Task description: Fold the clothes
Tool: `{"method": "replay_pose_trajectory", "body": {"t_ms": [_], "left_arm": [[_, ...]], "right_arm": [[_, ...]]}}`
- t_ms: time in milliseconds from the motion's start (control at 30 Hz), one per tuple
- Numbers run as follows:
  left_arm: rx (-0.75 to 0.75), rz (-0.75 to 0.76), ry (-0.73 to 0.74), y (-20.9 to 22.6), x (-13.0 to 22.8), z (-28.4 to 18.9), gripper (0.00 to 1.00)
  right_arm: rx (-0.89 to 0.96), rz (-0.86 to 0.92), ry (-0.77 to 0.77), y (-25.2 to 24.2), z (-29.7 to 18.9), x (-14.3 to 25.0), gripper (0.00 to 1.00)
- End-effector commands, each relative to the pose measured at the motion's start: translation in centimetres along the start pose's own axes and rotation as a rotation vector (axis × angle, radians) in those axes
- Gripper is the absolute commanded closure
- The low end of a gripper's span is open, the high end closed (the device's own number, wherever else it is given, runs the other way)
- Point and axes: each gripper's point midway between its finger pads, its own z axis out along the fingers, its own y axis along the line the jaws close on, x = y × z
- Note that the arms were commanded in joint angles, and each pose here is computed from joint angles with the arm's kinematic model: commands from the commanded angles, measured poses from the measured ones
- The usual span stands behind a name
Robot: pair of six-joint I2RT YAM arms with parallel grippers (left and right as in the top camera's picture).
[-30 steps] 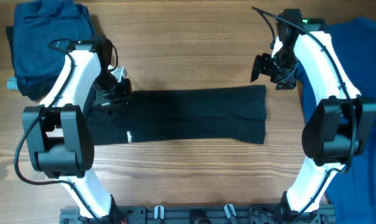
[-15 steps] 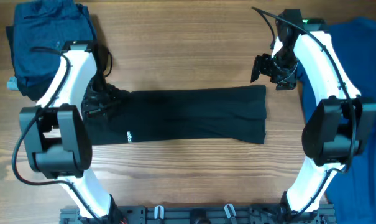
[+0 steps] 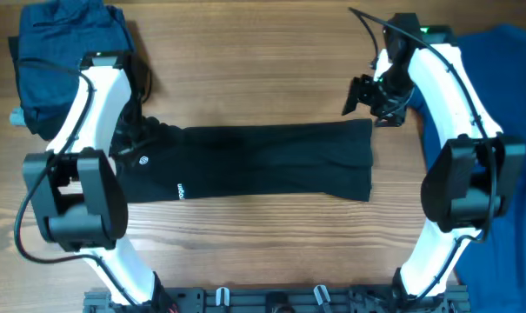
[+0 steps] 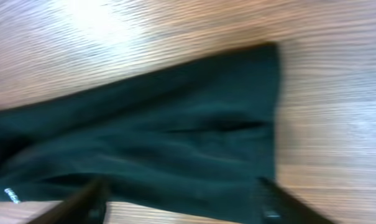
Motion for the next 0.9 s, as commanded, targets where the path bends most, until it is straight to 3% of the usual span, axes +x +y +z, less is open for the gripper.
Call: {"method": "replay_pose_trajectory", "body": {"t_ms": [0, 67, 167, 300, 533, 867], "left_arm": [[0.317, 0.070, -0.138, -3.5, 0.8, -6.4, 0.83], [0.536, 0.227, -0.104, -7.9, 3.2, -8.7, 0.85], [0.576, 0.295, -0.083, -10.8, 4.5, -8.2, 0.92], [0.642, 0.355, -0.023, -15.2, 6.1, -6.4, 0.96], [0.601, 0.351, 0.049, -17.3, 5.7, -2.6, 0.96], [0.350, 0.273, 0.089, -14.0, 5.9, 2.8, 0.96]], "right_arm": [[-0.090, -0.124, -0.011, 5.3, -0.1, 1.2, 0.51], [-0.102, -0.211, -0.033, 8.4, 0.7, 1.9, 0.64], [-0.110, -0.242, -0.037, 11.0, 1.3, 3.0, 0.82], [-0.116, -0.292, -0.030, 13.9, 2.4, 4.6, 0.94], [-0.082, -0.278, 0.034, 13.9, 6.1, 5.2, 0.94], [0.005, -0.248, 0.099, 11.4, 10.7, 5.0, 0.90]]}}
